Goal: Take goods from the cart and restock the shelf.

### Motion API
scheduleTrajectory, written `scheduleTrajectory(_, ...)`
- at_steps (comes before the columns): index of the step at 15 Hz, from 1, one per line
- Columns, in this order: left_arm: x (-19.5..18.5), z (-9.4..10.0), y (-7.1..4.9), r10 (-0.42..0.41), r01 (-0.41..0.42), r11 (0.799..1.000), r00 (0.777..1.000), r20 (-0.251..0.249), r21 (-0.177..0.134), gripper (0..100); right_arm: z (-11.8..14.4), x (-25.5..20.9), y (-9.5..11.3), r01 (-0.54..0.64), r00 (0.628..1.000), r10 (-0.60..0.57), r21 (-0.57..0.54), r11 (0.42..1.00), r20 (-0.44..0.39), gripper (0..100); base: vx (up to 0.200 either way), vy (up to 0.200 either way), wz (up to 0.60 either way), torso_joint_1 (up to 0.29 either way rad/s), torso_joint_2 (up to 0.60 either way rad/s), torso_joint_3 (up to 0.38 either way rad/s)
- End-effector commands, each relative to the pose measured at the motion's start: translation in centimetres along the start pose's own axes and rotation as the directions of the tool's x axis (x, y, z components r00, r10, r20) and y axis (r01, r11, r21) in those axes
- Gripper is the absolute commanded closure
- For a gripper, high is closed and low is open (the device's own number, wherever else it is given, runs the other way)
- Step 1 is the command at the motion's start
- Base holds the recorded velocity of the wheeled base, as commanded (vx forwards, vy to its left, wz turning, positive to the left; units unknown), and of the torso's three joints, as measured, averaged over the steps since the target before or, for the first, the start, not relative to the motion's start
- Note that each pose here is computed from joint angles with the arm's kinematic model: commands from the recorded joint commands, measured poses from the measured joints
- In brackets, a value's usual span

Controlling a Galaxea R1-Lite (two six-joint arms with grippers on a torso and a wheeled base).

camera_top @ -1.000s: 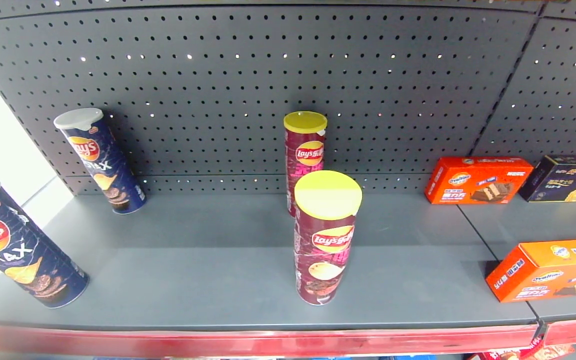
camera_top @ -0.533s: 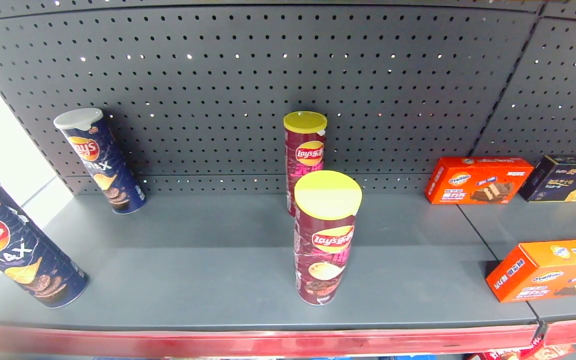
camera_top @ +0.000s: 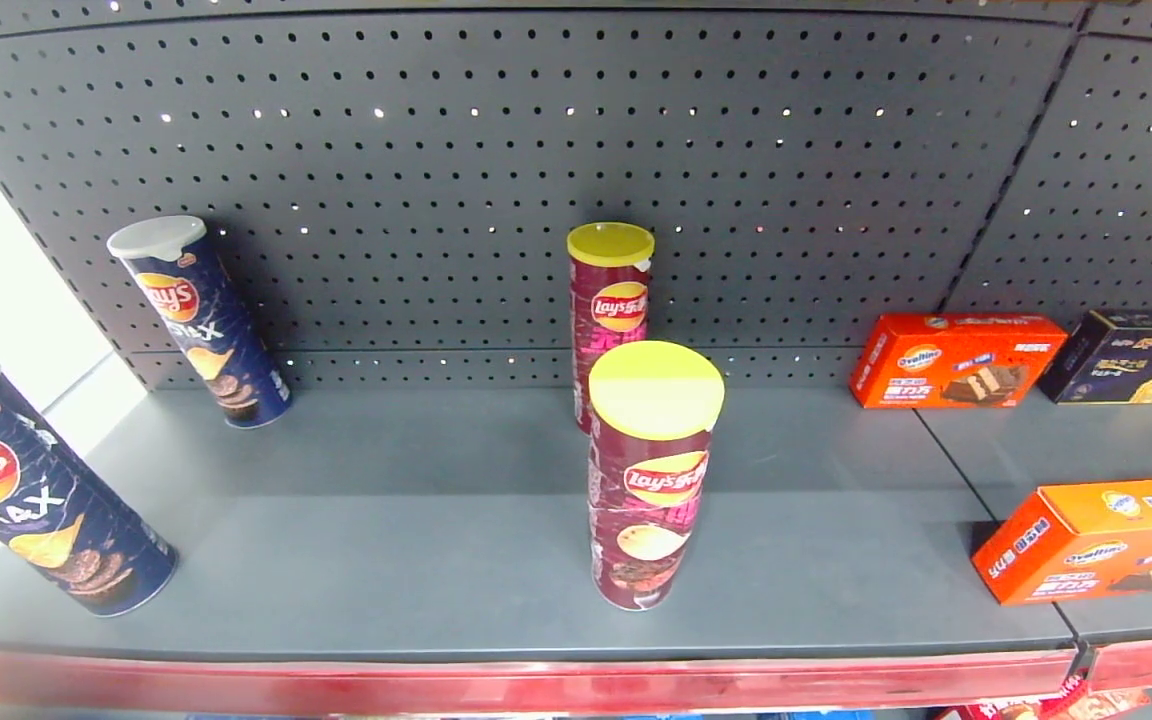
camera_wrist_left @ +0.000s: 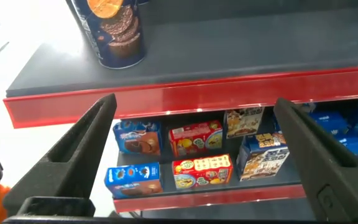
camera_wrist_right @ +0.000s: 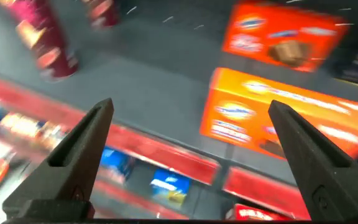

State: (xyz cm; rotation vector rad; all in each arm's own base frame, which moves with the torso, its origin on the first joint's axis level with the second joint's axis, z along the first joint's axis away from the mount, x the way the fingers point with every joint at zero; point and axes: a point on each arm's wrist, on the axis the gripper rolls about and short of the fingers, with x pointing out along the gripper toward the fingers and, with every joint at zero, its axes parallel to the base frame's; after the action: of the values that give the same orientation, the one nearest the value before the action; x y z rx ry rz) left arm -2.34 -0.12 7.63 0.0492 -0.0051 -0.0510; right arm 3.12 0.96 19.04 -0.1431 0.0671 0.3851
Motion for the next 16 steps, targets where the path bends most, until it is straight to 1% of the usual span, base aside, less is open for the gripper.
scheduleTrajectory(1,0.0,0.0,0.0,0.0,0.0,1.0,1.0,-0.002,0.0,0,1.0,4.8,-0.4,-0.144,0.981,0.143,0.005,0.99,-0.132,0,0.0,0.0,0.0,0.0,0.0,0.0)
scheduleTrajectory(4,0.0,0.0,0.0,0.0,0.0,1.0,1.0,-0.004,0.0,0,2.0,8.8,-0.1,-0.23,0.961,0.228,0.004,0.973,-0.155,0,0.0,0.0,0.0,0.0,0.0,0.0)
scheduleTrajectory(6,0.0,0.0,0.0,0.0,0.0,1.0,1.0,-0.002,0.0,0,3.5,11.5,0.7,-0.301,0.941,0.297,-0.002,0.954,-0.162,0,0.0,0.0,0.0,0.0,0.0,0.0)
scheduleTrajectory(8,0.0,0.0,0.0,0.0,0.0,1.0,1.0,-0.002,0.0,0,4.5,14.0,1.7,-0.341,0.925,0.334,-0.009,0.94,-0.18,0,0.0,0.0,0.0,0.0,0.0,0.0)
scheduleTrajectory(10,0.0,0.0,0.0,0.0,0.0,1.0,1.0,-0.002,0.0,0,3.9,15.3,2.8,-0.386,0.9,0.376,-0.005,0.922,-0.221,0,0.0,0.0,0.0,0.0,0.0,0.0)
scheduleTrajectory(11,0.0,0.0,0.0,0.002,-0.002,1.0,1.0,-0.002,0.0,0,3.9,15.5,2.9,-0.388,0.899,0.377,-0.004,0.922,-0.224,0,0.0,0.0,0.0,0.0,0.0,0.0)
scheduleTrajectory(12,0.0,0.0,0.0,0.002,-0.002,1.0,1.0,-0.002,0.0,0,3.4,16.2,3.7,-0.419,0.879,0.405,-0.002,0.908,-0.251,0,0.0,0.0,0.0,0.0,0.0,0.0)
scheduleTrajectory(13,0.0,0.0,0.0,0.002,-0.002,1.0,1.0,-0.002,0.0,0,3.0,16.9,4.4,-0.432,0.868,0.414,-0.004,0.902,-0.274,0,0.0,0.0,0.0,0.0,0.0,0.0)
scheduleTrajectory(16,0.0,0.0,0.0,0.002,-0.002,1.0,1.0,-0.002,-0.002,0,2.2,18.3,5.7,-0.462,0.844,0.438,-0.002,0.887,-0.31,0,0.0,0.0,0.0,0.0,0.0,0.0)
